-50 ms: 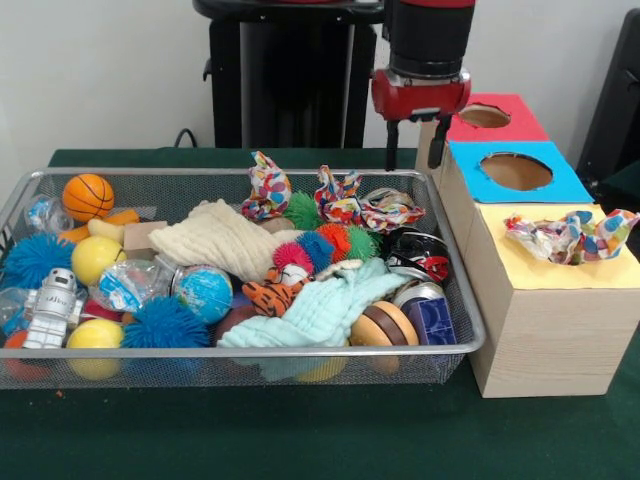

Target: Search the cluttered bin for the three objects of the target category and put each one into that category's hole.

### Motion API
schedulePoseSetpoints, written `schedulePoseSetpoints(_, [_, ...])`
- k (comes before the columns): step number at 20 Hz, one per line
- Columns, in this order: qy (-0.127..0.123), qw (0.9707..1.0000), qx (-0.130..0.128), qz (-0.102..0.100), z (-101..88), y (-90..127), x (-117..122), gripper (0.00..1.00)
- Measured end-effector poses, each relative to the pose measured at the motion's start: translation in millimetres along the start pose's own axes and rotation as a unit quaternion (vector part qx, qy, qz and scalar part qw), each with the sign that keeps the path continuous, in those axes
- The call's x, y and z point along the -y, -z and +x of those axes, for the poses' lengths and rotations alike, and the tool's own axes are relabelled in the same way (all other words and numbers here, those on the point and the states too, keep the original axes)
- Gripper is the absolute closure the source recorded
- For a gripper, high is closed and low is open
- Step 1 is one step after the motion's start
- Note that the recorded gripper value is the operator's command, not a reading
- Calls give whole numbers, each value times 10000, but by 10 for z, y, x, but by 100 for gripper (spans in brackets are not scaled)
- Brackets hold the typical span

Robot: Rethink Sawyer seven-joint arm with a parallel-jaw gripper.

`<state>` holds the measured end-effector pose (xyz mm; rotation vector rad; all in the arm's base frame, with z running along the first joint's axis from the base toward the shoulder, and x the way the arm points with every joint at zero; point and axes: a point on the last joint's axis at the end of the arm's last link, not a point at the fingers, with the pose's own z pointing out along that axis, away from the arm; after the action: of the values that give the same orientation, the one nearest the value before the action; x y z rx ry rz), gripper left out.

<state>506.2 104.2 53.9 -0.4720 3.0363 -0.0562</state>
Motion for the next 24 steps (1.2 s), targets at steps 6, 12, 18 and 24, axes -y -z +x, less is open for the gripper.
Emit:
schedulePoseSetpoints(6, [247,9993,-108,247,340,-233,44,0])
schedulePoseSetpoints(12, [448,9975,-117,539,500,-254,76,0])
schedulePoseSetpoints(18, [469,9964,-109,704,558,-265,163,0])
schedulePoseSetpoints(24, [452,9958,1,802,526,-175,281,0])
